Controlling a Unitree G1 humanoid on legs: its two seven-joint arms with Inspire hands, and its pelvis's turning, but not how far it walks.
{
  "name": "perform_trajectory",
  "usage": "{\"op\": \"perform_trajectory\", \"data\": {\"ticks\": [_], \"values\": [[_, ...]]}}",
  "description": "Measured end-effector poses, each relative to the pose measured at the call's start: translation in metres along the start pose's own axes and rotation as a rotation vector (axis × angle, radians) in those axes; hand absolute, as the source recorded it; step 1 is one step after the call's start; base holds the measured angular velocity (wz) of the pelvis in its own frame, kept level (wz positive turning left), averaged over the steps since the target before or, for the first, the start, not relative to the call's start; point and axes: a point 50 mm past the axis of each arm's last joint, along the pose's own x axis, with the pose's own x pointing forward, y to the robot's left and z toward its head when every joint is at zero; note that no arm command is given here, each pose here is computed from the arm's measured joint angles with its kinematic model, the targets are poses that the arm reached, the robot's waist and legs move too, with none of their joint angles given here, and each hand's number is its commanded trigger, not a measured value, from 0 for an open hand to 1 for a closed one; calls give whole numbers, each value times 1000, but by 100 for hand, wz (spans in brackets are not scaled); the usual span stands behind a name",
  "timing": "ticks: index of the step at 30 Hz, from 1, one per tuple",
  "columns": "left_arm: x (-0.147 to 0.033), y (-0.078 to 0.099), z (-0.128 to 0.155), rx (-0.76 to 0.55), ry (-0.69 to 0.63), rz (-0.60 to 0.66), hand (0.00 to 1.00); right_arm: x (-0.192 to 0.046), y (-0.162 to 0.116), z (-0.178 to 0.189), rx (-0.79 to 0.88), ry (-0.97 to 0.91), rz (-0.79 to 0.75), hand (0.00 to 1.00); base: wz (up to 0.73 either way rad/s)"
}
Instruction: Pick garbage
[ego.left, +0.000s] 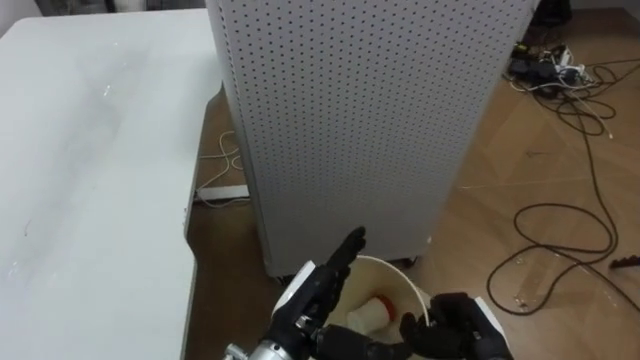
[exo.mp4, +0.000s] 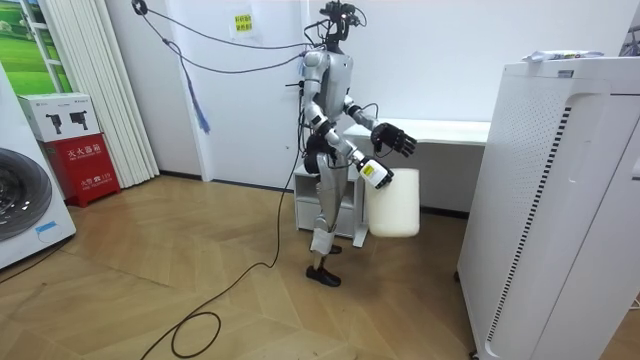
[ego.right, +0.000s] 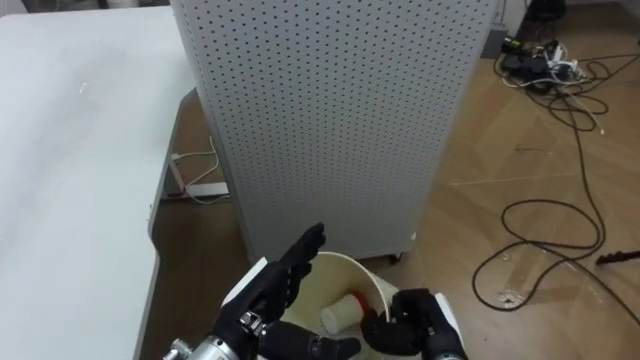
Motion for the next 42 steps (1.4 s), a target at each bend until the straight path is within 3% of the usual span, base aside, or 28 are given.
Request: {"op": "perform_trajectory", "data": {"ticks": [7,14,26,35,42], "values": [[0,5,5,-3,-41,30,0,-2,-6,2,-16,-16,-5,100,-24],[-6,39,21,16,-114,165,0,-3,-5,3,-10,-20,15,100,-36],[-17,63,30,34,-162,363,0,-4,-13,1,18,-13,-16,100,-6],[-28,73,28,40,-159,424,0,-4,-2,6,32,-41,36,100,-18],[-26,67,31,27,-201,403,0,-5,-9,10,22,-58,4,100,21]]}}
